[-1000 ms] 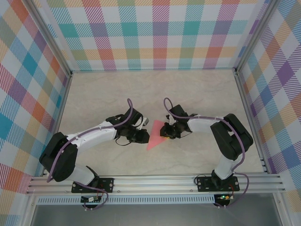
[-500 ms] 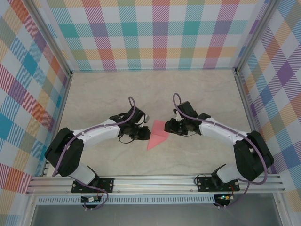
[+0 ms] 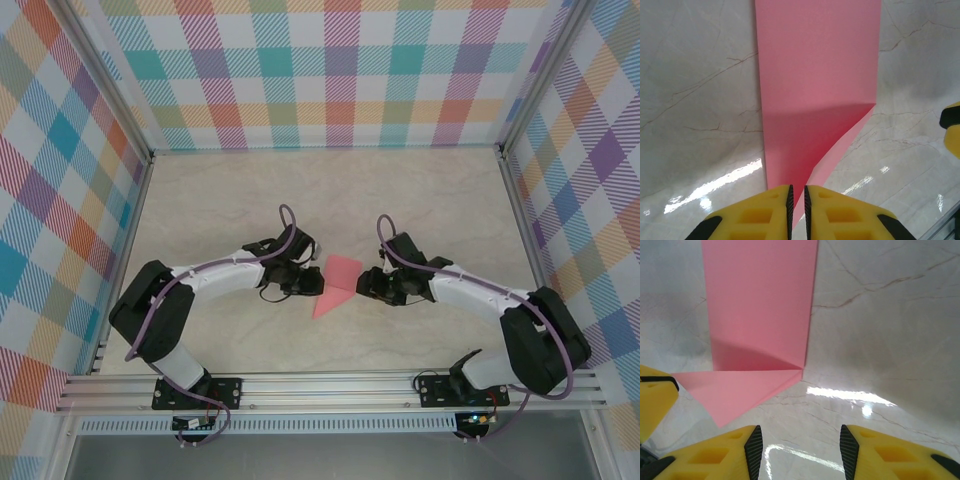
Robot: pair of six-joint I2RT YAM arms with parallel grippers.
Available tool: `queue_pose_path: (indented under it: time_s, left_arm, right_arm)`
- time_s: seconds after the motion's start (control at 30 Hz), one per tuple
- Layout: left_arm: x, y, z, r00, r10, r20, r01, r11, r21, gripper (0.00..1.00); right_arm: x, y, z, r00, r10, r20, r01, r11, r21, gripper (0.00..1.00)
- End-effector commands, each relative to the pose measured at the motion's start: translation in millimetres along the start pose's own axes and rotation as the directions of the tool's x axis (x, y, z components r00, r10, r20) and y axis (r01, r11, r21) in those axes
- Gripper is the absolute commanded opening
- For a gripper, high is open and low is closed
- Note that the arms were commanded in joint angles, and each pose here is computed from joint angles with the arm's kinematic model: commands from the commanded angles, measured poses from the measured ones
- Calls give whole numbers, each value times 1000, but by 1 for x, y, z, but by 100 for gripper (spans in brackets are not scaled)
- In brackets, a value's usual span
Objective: Fold a paper plane with a square sheet of paper (pick it up from the middle)
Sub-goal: Third fold the triangle at the center of the table, then fourth fold the wing at the center of the table.
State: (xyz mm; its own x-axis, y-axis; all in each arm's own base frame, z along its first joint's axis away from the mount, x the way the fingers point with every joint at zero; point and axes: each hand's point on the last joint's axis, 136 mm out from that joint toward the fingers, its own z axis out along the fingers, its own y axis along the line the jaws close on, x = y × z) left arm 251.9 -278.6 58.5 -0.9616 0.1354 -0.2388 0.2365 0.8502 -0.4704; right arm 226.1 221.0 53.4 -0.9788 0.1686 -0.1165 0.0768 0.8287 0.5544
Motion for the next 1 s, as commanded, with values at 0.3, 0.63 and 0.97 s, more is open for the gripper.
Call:
queue_pose_path:
  time_s: [0.3,0.63,0.97]
  left_arm:
    - [-20,-13,-14,999,-1,45,1,1000,17,17]
    - [-10,-43,-27,999,45,5,-45,984,171,14]
    - [-8,-6,13,999,-5,-43,5,1000,14,9]
  right_arm:
    - [-9,21,22,998,14,-59,-18,997,-78,49]
    - [-9,20,27,998,16,-57,-20,996,-86,49]
    - [-13,24,30,998,21,-58,-27,994,-108,50]
